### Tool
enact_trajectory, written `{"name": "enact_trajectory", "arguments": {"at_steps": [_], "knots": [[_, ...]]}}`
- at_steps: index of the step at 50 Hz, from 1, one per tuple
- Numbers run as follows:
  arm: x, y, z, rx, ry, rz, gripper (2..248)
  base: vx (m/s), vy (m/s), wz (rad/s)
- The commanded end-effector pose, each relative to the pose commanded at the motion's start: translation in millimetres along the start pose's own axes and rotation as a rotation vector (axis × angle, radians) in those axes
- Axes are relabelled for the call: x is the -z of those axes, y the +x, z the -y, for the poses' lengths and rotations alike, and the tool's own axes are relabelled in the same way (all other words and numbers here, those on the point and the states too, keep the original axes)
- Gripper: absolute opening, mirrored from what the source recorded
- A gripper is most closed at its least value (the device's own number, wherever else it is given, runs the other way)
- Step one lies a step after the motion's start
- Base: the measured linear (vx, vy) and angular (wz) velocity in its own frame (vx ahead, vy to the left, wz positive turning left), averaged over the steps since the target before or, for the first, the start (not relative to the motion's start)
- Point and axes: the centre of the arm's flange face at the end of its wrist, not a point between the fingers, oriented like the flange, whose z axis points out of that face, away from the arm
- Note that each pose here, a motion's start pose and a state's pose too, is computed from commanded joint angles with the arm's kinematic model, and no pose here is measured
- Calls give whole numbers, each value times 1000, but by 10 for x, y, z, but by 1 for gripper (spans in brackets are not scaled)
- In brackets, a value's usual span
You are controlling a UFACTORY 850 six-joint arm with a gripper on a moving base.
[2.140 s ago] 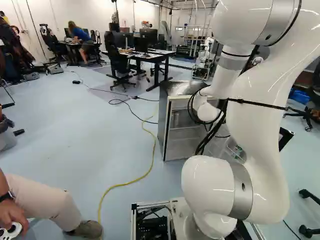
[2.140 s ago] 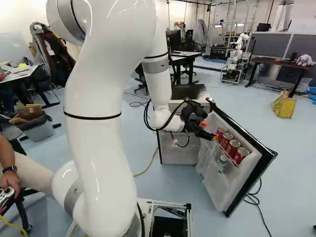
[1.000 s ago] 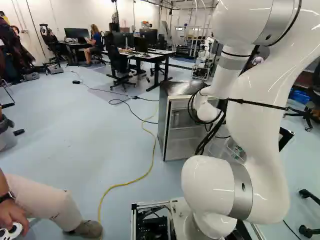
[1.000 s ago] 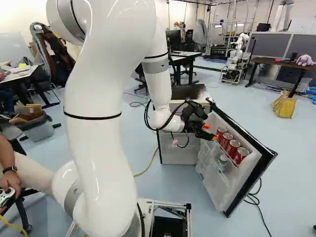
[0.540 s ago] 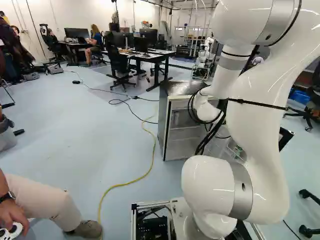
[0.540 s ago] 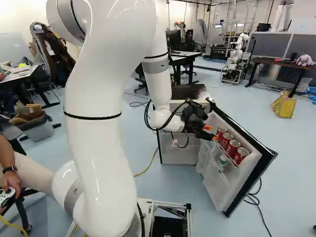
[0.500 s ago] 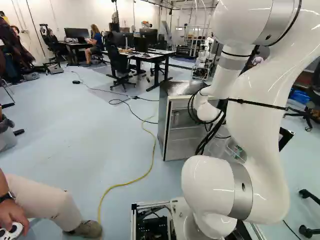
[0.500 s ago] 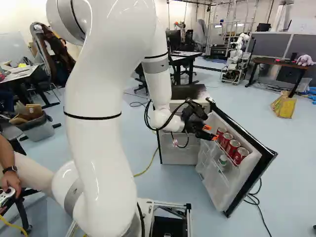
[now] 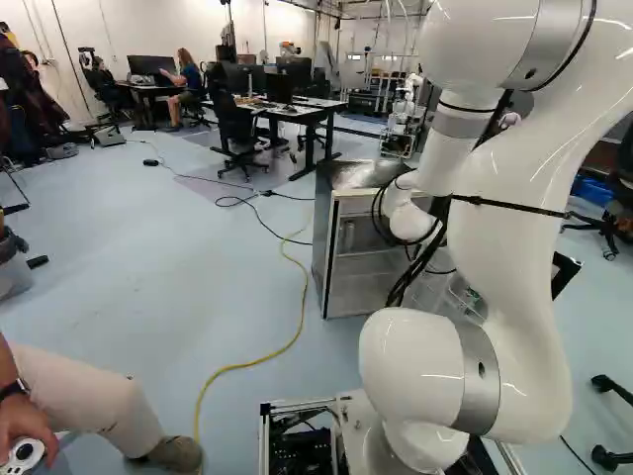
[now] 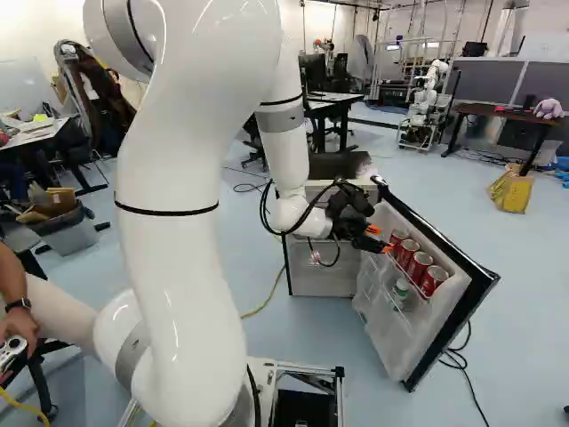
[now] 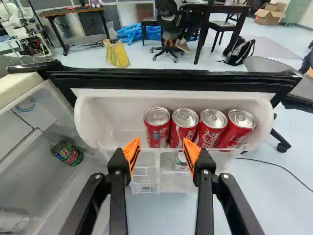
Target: Grab a drink from the fridge
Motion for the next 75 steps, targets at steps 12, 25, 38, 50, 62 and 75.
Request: {"name": "enact_trajectory", "arguments": {"at_steps": [12, 25, 38, 50, 62, 75], "knots": [[-1, 0, 4, 0, 0, 0, 143, 0, 0, 0], [-11, 3, 30, 0, 3, -1, 143, 0, 0, 0], [-28, 9, 74, 0, 8, -4, 143, 0, 0, 0], [-46, 14, 121, -1, 13, -6, 143, 0, 0, 0], [-89, 30, 152, -5, 11, -8, 143, 0, 0, 0], [-194, 69, 148, -18, -2, -4, 143, 0, 0, 0]]}}
